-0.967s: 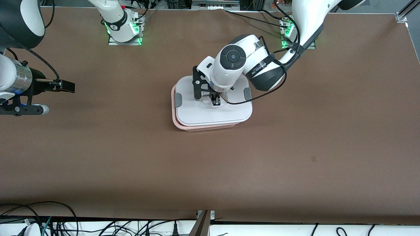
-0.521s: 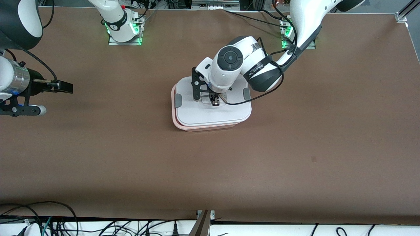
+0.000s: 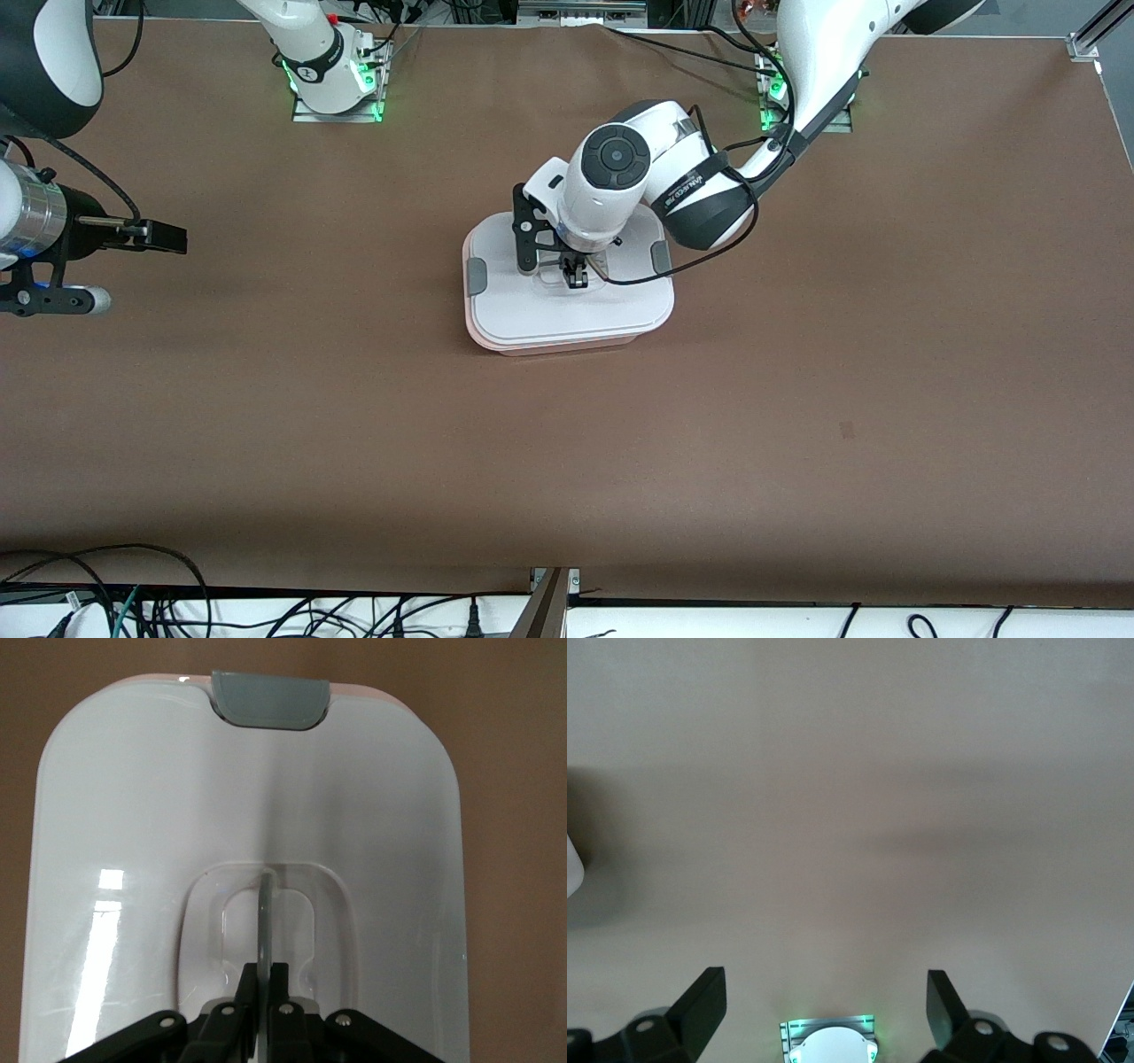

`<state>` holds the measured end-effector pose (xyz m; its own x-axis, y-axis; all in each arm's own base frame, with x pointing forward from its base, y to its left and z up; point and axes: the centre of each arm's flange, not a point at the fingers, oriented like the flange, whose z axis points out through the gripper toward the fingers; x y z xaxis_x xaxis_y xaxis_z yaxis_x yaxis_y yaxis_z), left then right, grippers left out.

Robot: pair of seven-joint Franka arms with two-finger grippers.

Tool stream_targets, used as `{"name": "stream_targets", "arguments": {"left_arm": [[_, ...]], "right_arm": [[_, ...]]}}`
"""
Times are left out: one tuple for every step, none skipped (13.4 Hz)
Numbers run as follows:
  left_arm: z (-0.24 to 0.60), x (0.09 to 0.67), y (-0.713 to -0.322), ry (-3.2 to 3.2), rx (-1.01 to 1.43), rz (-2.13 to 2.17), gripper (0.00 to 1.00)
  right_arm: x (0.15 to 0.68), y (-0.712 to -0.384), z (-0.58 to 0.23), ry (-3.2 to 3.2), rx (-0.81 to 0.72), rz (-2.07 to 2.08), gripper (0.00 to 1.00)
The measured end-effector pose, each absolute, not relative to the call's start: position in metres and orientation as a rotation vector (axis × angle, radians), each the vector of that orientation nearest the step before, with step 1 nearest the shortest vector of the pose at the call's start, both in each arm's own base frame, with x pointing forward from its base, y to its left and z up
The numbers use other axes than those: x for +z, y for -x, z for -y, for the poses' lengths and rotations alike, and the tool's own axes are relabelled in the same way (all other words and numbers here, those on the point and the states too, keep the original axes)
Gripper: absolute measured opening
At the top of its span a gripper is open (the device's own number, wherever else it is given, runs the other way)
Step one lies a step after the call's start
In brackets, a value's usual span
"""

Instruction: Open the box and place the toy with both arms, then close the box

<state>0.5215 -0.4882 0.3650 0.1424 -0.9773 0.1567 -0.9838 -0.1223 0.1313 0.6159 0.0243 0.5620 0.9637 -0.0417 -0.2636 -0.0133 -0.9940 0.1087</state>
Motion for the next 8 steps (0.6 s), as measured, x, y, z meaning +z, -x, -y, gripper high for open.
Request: {"name": "stream_targets", "arguments": {"left_arm": [[0.488,0.365,-0.522,-2.214,0.049,1.932,0.07],[0.487,0.365,-0.523,-2.215,0.049,1.932,0.07],[0.487,0.364,-0.523,-2.216,0.048,1.931,0.07],[0.487,0.364,-0.523,-2.216,0.048,1.931,0.07],[0.487,0.364,-0.523,-2.216,0.048,1.932,0.07],[0.487,0.364,-0.523,-2.216,0.047,1.932,0.07],[0.488,0.363,-0.522,-2.214,0.045,1.934,0.07],[0.490,0.362,-0.520,-2.210,0.044,1.938,0.07]], "right_arm": [[0.562,-0.616,-0.024,-3.008,-0.407,0.042,1.00],[0.562,-0.616,-0.024,-3.008,-0.407,0.043,1.00],[0.562,-0.616,-0.023,-3.007,-0.406,0.047,1.00],[0.562,-0.617,-0.020,-3.007,-0.402,0.054,1.00],[0.562,-0.617,-0.017,-3.008,-0.394,0.064,1.00],[0.564,-0.617,-0.013,-3.008,-0.387,0.074,1.00],[0.569,-0.614,-0.010,-3.008,-0.375,0.085,1.00],[0.576,-0.609,-0.005,-3.009,-0.354,0.101,1.00]]}}
